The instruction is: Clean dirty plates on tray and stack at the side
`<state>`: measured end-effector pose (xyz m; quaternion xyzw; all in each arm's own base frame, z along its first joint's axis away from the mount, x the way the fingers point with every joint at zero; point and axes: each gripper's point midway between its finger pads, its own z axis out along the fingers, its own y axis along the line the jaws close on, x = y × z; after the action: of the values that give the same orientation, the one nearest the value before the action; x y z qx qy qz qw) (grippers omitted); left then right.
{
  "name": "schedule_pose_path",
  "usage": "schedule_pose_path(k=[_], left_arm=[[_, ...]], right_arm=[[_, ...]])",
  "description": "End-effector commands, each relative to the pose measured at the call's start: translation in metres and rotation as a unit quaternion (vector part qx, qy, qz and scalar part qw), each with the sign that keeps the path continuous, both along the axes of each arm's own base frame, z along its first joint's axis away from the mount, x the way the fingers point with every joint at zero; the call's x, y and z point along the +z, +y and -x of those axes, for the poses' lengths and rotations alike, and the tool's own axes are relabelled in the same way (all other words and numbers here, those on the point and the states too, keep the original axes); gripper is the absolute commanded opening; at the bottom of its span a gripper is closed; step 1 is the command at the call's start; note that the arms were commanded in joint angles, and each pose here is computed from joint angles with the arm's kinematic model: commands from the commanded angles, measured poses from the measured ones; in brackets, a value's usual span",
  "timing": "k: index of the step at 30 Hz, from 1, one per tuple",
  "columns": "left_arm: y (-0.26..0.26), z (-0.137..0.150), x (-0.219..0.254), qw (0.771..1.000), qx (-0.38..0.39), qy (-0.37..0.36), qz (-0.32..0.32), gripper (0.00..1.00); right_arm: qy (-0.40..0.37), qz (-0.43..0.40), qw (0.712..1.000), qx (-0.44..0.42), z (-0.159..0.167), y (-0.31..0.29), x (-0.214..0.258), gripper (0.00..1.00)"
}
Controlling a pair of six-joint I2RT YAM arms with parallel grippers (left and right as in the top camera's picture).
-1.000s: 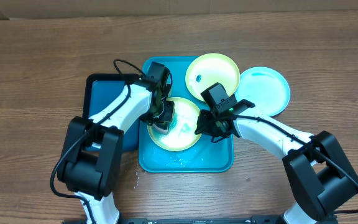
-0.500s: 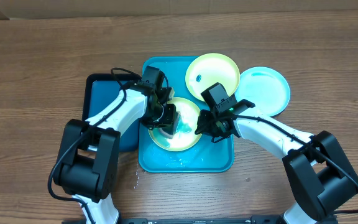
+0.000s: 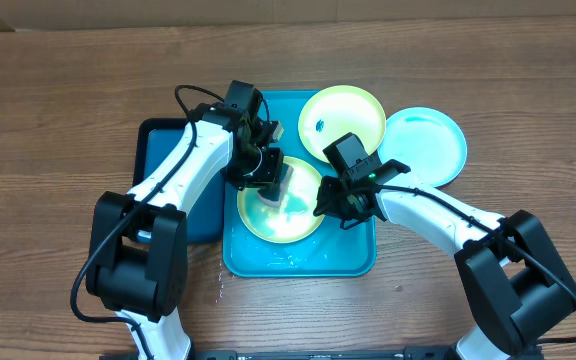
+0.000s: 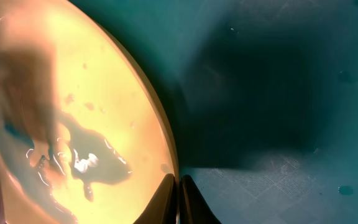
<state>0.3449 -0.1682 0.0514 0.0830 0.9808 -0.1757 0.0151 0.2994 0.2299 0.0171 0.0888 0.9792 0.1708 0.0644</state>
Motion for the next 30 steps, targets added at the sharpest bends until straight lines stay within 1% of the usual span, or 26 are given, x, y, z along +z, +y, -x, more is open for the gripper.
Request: schedule_pose_path(k=[1, 3, 11, 15, 18, 20, 23, 26, 27, 28, 30], left_arm=[[0.024, 0.0, -0.011, 0.998, -0.001, -0.02, -0.062, 0.04], [0.027, 0.003, -0.019, 0.997, 0.001, -0.02, -0.071, 0.04], [0.029, 0.018, -0.054, 0.998, 0.016, -0.017, -0.061, 0.04], [0.029, 0.019, -0.05, 0.998, 0.015, -0.01, -0.061, 0.18], [0.019, 0.015, -0.036, 0.999, 0.004, -0.007, -0.037, 0.19], [0.013, 0.009, -0.021, 1.0, -0.006, -0.01, -0.023, 0.23], [0.01, -0.003, 0.002, 0.999, -0.005, -0.018, -0.025, 0.36], [0.016, -0.012, 0.022, 0.998, -0.002, -0.03, -0.047, 0.48], [0.018, -0.014, 0.025, 0.998, -0.001, -0.031, -0.055, 0.5], [0.021, -0.015, 0.028, 0.997, 0.0, -0.032, -0.065, 0.49], [0.027, -0.013, 0.027, 0.996, 0.001, -0.029, -0.082, 0.46]], right_arm=[[0.007, -0.002, 1.0, -0.001, 0.002, 0.0, -0.004, 0.04], [0.007, -0.002, 1.0, -0.001, 0.002, 0.0, -0.004, 0.04], [0.007, -0.002, 1.0, -0.001, 0.002, 0.0, -0.004, 0.04], [0.006, -0.002, 1.0, -0.001, 0.002, 0.0, -0.004, 0.04], [0.006, -0.002, 1.0, -0.001, 0.002, 0.0, -0.004, 0.04], [0.006, -0.002, 1.0, -0.001, 0.002, 0.0, -0.004, 0.04], [0.007, -0.002, 1.0, -0.001, 0.002, 0.0, -0.004, 0.04], [0.007, -0.001, 1.0, -0.001, 0.002, 0.0, -0.004, 0.04], [0.007, -0.001, 1.0, -0.001, 0.002, 0.0, -0.004, 0.04], [0.007, -0.001, 1.0, -0.001, 0.002, 0.0, -0.004, 0.04], [0.007, -0.001, 1.0, -0.001, 0.002, 0.0, -0.004, 0.04]])
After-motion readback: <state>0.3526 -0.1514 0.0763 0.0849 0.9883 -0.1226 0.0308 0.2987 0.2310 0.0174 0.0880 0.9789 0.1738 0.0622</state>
